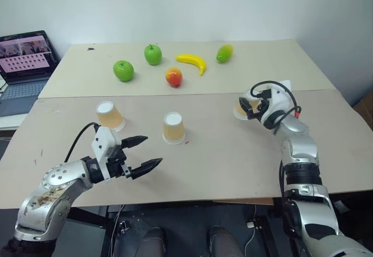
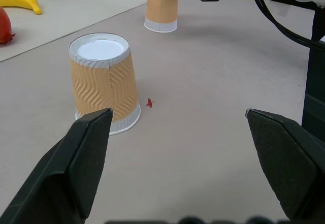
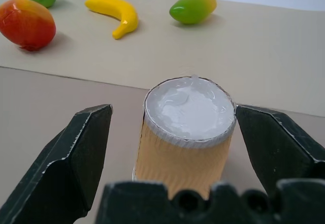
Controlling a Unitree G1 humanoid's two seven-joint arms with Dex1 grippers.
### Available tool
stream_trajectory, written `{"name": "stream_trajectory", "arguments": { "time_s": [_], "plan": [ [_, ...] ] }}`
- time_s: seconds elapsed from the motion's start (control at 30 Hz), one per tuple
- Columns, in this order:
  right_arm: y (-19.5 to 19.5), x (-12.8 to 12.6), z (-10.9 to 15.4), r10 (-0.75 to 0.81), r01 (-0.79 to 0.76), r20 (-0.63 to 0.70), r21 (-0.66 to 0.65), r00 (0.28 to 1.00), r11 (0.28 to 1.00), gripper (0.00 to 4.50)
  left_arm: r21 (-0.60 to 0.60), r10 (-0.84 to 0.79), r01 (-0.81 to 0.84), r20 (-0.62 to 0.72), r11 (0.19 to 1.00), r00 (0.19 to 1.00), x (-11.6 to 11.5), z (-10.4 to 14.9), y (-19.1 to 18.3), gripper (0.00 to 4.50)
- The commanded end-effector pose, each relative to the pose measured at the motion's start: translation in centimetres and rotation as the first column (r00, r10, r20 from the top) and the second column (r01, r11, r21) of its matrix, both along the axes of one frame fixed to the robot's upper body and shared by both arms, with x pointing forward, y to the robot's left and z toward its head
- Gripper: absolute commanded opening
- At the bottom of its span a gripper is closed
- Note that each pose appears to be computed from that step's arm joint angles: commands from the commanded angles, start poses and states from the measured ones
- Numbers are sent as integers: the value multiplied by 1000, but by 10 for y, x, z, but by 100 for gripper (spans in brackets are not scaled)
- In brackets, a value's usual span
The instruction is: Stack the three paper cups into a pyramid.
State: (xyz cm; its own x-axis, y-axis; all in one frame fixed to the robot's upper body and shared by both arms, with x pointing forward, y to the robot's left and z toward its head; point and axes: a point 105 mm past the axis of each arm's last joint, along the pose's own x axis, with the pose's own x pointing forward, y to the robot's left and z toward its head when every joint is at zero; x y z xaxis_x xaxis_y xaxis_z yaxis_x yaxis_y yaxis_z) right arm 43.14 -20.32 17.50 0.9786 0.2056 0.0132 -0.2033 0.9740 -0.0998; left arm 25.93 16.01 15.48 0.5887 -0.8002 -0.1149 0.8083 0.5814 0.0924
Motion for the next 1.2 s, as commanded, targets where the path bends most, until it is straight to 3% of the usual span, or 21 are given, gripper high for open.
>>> {"name": "stream_trajectory", "arguments": {
  "time_s": [0.03, 0.37, 0.7, 0.87, 1.2],
  "plan": [
    [5, 7, 18, 21, -22, 61, 13, 998, 1000, 447, 1, -2, 2, 43, 1000, 999, -3, 10, -1, 450],
    [11, 23, 17, 21, -26, 48, 89, 999, 996, 447, 2, 10, -10, 48, 1000, 999, -2, 10, -1, 450],
    [15, 23, 15, 36, -38, 54, 26, 998, 999, 447, 0, 17, -17, 50, 1000, 999, -3, 10, 0, 450],
    [20, 20, 26, 55, -54, 92, -9, 994, 998, 447, 0, 16, -16, 49, 1000, 999, -3, 10, 0, 450],
    [18, 23, 25, 40, -40, 85, -1, 996, 999, 447, 4, 15, -16, 46, 1000, 999, -1, 10, 0, 450]
  ]
}}
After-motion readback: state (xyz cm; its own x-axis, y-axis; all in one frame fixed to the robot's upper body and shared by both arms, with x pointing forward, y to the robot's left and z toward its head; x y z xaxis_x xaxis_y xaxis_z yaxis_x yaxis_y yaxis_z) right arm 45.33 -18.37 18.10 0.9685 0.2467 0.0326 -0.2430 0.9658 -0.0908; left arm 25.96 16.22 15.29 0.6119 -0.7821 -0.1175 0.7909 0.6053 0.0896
